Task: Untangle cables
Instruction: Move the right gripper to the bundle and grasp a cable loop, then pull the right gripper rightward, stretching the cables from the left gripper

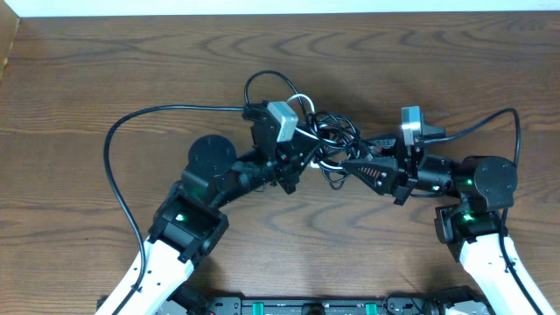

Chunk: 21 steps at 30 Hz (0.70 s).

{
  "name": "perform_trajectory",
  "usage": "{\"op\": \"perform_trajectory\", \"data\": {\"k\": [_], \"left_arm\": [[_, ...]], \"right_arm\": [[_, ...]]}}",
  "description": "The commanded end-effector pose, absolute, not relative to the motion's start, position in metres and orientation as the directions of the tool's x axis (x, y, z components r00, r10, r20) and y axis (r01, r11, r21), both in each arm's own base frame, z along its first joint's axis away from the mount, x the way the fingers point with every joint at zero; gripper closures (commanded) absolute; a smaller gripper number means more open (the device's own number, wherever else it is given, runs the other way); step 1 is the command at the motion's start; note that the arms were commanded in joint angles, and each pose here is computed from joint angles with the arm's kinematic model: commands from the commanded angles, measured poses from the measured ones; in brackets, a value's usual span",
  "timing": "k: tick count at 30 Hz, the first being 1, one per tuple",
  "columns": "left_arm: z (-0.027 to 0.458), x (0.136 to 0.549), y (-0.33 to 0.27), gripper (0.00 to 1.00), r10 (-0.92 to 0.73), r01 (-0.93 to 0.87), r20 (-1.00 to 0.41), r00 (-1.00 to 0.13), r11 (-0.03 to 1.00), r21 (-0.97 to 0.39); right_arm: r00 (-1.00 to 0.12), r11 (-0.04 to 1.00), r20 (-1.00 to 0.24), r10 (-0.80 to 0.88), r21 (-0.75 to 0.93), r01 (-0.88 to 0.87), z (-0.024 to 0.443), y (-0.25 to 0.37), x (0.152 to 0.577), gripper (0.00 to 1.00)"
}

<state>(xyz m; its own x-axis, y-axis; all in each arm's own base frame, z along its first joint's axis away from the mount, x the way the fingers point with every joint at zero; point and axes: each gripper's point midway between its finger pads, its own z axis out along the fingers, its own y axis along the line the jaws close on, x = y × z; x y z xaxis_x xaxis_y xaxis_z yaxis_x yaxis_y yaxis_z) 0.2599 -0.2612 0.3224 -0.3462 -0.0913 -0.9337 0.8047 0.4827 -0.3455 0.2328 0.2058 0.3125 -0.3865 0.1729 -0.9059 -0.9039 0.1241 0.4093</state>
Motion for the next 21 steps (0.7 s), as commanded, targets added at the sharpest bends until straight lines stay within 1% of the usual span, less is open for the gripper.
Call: {"op": "perform_trajectory", "data": {"k": [1, 3, 4, 7, 10, 11, 14, 16, 17, 20, 21], "left_arm": [[0.329, 0.242, -0.275, 0.92, -0.067, 0.854, -0.944, -0.323, 0.409, -0.321], [0.329, 0.241, -0.275, 0.93, -0.055, 0.864, -0.953, -0.298, 0.410, -0.293], [0.329, 0.242, -0.275, 0.92, -0.048, 0.867, -0.958, -0.282, 0.416, -0.276], [0.327, 0.249, -0.272, 0.92, -0.032, 0.859, -0.969, -0.246, 0.455, -0.233], [0.324, 0.260, -0.265, 0.92, -0.040, 0.820, -0.968, -0.247, 0.524, -0.231], [0.322, 0.267, -0.259, 0.92, -0.042, 0.790, -0.967, -0.251, 0.569, -0.229], [0.319, 0.273, -0.249, 0.92, -0.044, 0.744, -0.966, -0.256, 0.628, -0.226], [0.321, 0.270, -0.246, 0.85, -0.045, 0.741, -0.966, -0.255, 0.632, -0.225], [0.323, 0.268, -0.245, 0.83, -0.047, 0.742, -0.967, -0.252, 0.631, -0.224], [0.329, 0.263, -0.241, 0.67, -0.054, 0.745, -0.969, -0.242, 0.629, -0.221], [0.331, 0.261, -0.240, 0.64, -0.056, 0.746, -0.970, -0.238, 0.629, -0.220]], "right_arm": [[-0.391, 0.146, -0.900, 0.190, 0.420, -0.896, 0.313, 0.207, 0.242, 0.86], [-0.395, 0.147, -0.899, 0.190, 0.424, -0.894, 0.312, 0.207, 0.243, 0.97], [-0.396, 0.147, -0.898, 0.190, 0.425, -0.893, 0.312, 0.207, 0.243, 0.99], [-0.396, 0.147, -0.898, 0.190, 0.425, -0.893, 0.312, 0.207, 0.243, 0.99], [-0.396, 0.150, -0.898, 0.190, 0.425, -0.893, 0.311, 0.206, 0.244, 0.99], [-0.395, 0.153, -0.899, 0.189, 0.424, -0.893, 0.311, 0.203, 0.244, 0.99], [-0.393, 0.161, -0.901, 0.183, 0.422, -0.892, 0.310, 0.195, 0.246, 0.99], [-0.390, 0.177, -0.902, 0.184, 0.421, -0.890, 0.309, 0.187, 0.250, 0.99], [-0.388, 0.186, -0.903, 0.185, 0.420, -0.888, 0.308, 0.184, 0.252, 0.99], [-0.406, 0.220, -0.890, 0.207, 0.447, -0.867, 0.308, 0.171, 0.260, 0.99], [-0.411, 0.228, -0.886, 0.214, 0.455, -0.861, 0.308, 0.168, 0.262, 0.99]]}}
